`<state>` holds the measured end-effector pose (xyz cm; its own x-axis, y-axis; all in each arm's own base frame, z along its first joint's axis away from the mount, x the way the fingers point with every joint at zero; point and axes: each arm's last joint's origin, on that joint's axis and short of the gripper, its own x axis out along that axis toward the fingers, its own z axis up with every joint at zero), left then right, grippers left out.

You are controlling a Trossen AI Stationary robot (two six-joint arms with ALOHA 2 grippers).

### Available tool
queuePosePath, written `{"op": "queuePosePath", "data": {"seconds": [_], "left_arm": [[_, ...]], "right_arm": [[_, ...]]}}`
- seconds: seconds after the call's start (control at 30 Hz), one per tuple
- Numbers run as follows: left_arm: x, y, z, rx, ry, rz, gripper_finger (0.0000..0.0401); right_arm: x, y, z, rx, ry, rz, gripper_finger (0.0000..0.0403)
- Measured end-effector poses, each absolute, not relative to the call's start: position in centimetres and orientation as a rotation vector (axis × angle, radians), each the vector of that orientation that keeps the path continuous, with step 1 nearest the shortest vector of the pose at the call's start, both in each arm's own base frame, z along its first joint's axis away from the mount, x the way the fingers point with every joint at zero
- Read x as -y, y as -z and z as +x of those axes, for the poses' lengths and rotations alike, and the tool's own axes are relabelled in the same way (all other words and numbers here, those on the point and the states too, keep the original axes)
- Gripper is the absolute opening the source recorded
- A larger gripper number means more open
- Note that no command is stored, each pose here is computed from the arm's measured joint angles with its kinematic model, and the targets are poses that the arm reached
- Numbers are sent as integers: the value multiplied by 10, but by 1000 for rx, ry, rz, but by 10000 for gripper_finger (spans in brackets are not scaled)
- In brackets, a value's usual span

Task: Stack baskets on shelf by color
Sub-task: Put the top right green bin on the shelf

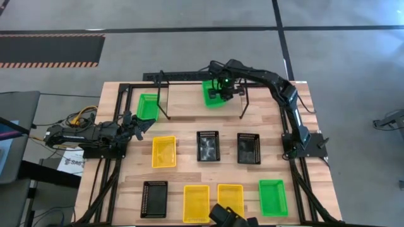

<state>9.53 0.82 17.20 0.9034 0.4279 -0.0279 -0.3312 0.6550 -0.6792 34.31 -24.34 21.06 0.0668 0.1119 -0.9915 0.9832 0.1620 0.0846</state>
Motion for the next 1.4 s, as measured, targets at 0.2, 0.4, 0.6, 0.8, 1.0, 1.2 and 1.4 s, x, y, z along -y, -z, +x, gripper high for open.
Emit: {"op": "queuePosePath", "data": {"seconds": [0.2, 0.4, 0.6, 0.8, 1.0, 1.2, 1.4], "left_arm": [[-8, -172, 95, 139, -432, -741, 0], [-8, -172, 95, 139, -432, -741, 0], [-8, -172, 95, 142, -437, -741, 0], [-8, -172, 95, 142, -437, -741, 0], [-8, -172, 95, 142, -436, -742, 0], [-8, -172, 95, 143, -437, -746, 0], [-8, -172, 95, 142, -436, -746, 0]], "right_arm": [[245, -211, 335, -1367, 986, 1160, 0], [247, -208, 325, -1384, 1018, 1165, 0], [239, -202, 315, -1328, 1047, 1219, 0], [235, -200, 311, -1281, 1024, 1240, 10], [235, -201, 315, -1264, 1015, 1216, 60], [229, -201, 319, -1284, 1002, 1172, 103], [221, -201, 324, -1305, 978, 1123, 139]]}}
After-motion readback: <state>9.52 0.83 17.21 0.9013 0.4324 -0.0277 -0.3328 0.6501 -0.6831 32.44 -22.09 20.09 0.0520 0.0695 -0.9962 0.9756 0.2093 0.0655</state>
